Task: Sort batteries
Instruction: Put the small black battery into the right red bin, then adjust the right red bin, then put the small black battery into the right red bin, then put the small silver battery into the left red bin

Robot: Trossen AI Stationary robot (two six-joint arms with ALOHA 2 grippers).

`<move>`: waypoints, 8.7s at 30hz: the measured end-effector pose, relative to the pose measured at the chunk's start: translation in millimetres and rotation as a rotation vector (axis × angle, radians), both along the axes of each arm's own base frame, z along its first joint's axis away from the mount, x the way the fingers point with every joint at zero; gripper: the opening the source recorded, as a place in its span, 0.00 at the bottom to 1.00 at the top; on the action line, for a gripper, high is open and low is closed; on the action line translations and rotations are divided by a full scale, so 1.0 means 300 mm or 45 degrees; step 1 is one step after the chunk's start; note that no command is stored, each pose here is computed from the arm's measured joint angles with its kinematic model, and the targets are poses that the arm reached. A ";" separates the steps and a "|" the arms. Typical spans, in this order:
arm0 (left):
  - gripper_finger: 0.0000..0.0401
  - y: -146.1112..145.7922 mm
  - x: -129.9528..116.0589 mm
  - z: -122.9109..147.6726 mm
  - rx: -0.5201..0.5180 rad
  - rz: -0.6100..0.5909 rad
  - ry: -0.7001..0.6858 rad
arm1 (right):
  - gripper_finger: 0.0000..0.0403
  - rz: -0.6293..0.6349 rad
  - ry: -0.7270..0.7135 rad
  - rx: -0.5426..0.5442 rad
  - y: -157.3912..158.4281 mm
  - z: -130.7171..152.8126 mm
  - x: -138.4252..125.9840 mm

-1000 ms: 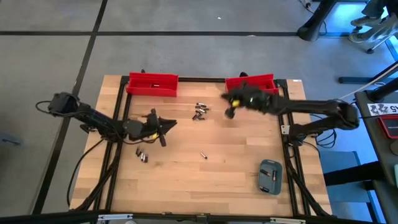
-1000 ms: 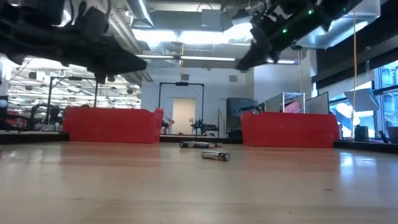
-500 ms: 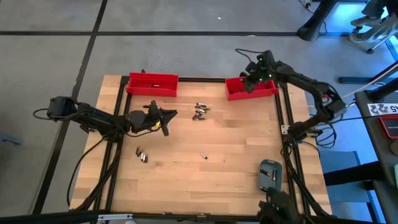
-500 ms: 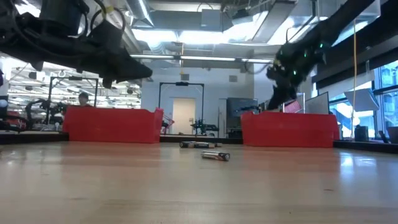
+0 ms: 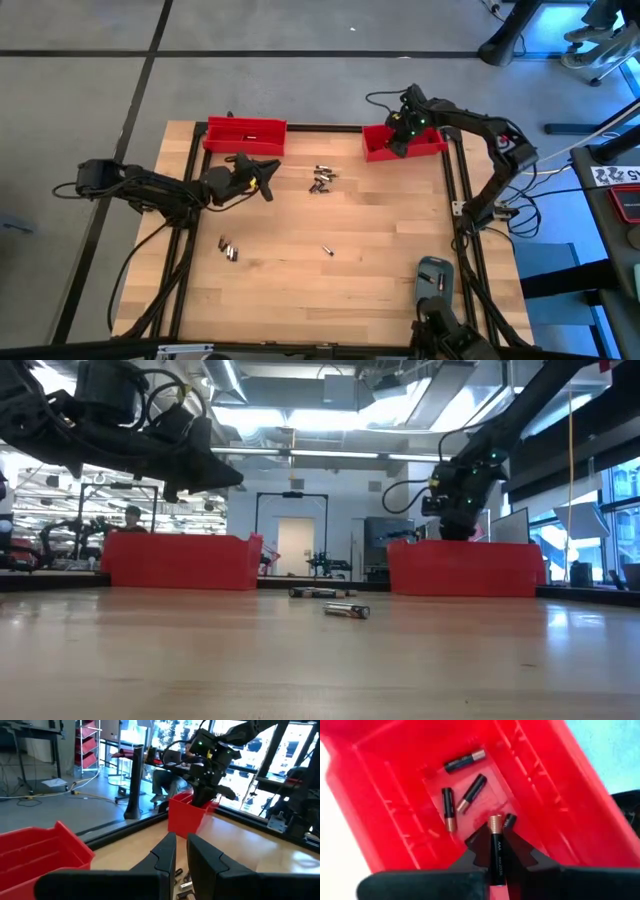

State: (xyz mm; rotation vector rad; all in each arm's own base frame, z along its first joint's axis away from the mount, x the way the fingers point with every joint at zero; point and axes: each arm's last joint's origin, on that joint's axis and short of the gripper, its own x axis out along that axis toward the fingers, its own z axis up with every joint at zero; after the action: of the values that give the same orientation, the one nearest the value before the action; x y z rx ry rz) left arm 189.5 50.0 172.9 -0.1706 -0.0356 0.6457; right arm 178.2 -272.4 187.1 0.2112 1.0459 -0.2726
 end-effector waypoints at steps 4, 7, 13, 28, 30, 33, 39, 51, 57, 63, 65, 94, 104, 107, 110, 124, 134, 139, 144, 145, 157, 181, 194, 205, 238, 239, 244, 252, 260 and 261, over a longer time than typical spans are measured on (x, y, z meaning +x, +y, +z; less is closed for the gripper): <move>0.09 0.003 -0.001 0.001 0.012 0.005 0.003 | 0.06 0.009 0.031 -0.015 -0.005 -0.012 0.001; 0.09 0.004 -0.001 0.005 0.026 0.010 -0.003 | 0.05 0.022 0.048 -0.017 -0.014 -0.034 0.006; 0.09 0.006 -0.001 0.006 0.036 0.013 -0.003 | 0.06 0.038 0.088 -0.033 -0.019 -0.053 0.018; 0.09 0.005 -0.001 0.006 0.029 0.012 -0.006 | 0.15 -0.177 0.273 -0.037 -0.003 -0.051 0.028; 0.09 0.005 -0.001 0.006 0.028 0.012 -0.005 | 0.22 -0.196 0.283 -0.027 -0.005 -0.039 0.036; 0.09 0.005 -0.001 0.006 0.029 0.012 -0.005 | 0.34 -0.212 0.273 -0.021 -0.015 -0.006 0.046; 0.09 0.005 -0.001 0.005 0.028 0.012 -0.003 | 0.48 -0.256 0.258 -0.011 -0.044 0.110 0.065; 0.09 0.004 -0.001 0.003 0.022 0.008 0.001 | 0.50 -0.042 0.082 0.020 0.060 0.327 0.158; 0.09 -0.005 0.001 0.003 0.015 -0.010 -0.001 | 0.50 0.390 -0.036 0.262 0.255 0.241 0.251; 0.09 -0.007 0.002 0.003 0.034 -0.016 0.013 | 0.50 0.248 0.230 -0.135 0.338 0.088 0.319; 0.09 -0.006 0.002 0.003 0.034 -0.013 0.013 | 0.50 0.182 0.239 -0.269 0.337 0.074 0.332; 0.09 -0.016 0.002 -0.038 -0.156 -0.055 0.061 | 0.50 0.628 -0.465 0.110 0.558 0.017 0.596; 0.09 -0.090 0.019 -0.047 -0.347 -0.384 0.028 | 0.50 0.440 -0.416 -0.079 0.722 0.008 0.663; 0.09 -0.133 0.023 -0.048 -0.363 -0.504 0.042 | 0.50 0.408 -0.350 -0.069 0.752 0.034 0.636; 0.09 -0.171 0.024 -0.050 -0.362 -0.583 0.060 | 0.50 0.405 -0.252 -0.071 0.785 0.051 0.604; 0.09 -0.187 0.022 -0.043 -0.299 -0.478 0.040 | 0.50 0.303 -0.157 -0.064 0.880 0.021 0.504; 0.09 -0.187 0.023 -0.030 -0.322 -0.472 -0.027 | 0.50 0.262 -0.345 -0.136 0.855 0.018 0.525; 0.09 -0.188 0.023 -0.030 -0.436 -0.464 -0.083 | 0.50 0.323 -0.338 -0.153 0.846 0.018 0.524; 0.09 -0.185 0.022 -0.030 -0.461 -0.417 -0.107 | 0.50 0.439 -0.334 -0.117 0.853 -0.001 0.531; 0.09 -0.183 0.022 -0.029 -0.454 -0.396 -0.109 | 0.50 0.460 -0.344 -0.107 0.855 -0.010 0.538; 0.09 -0.174 0.020 -0.037 -0.372 -0.338 -0.049 | 0.50 0.435 -0.448 -0.131 0.849 -0.146 0.632; 0.09 -0.164 0.020 -0.039 -0.327 -0.317 -0.021 | 0.35 0.326 -0.312 -0.077 0.549 -0.260 0.578; 0.09 -0.164 0.020 -0.038 -0.332 -0.318 -0.028 | 0.05 0.295 -0.293 -0.033 0.547 -0.276 0.577; 0.09 -0.165 0.020 -0.038 -0.345 -0.317 -0.035 | 0.04 0.082 -0.203 -0.255 0.577 0.090 0.405; 0.09 -0.165 0.013 -0.071 -0.379 -0.297 0.085 | 0.05 -1.116 0.224 0.498 -0.051 0.071 0.119; 0.09 -0.165 0.013 -0.070 -0.379 -0.297 0.084 | 0.05 -1.116 0.217 0.494 -0.054 0.068 0.121; 0.09 -0.165 0.013 -0.070 -0.379 -0.297 0.084 | 0.10 -1.150 0.251 0.502 -0.063 0.036 0.126; 0.09 -0.169 0.013 -0.070 -0.377 -0.305 0.086 | 0.23 -1.161 0.279 0.397 -0.075 0.031 0.125; 0.09 -0.187 0.013 -0.070 -0.376 -0.340 0.091 | 0.35 -1.092 0.278 0.280 -0.072 0.128 0.119; 0.09 -0.187 0.013 -0.070 -0.377 -0.341 0.091 | 0.35 -1.079 0.271 0.242 -0.063 0.159 0.122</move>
State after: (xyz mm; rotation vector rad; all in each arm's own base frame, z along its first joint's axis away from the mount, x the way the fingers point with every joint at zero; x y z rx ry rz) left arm 193.4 -6.2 151.8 -0.4300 0.1504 0.3861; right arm 214.8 -291.3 234.8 0.8144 1.1488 -0.9767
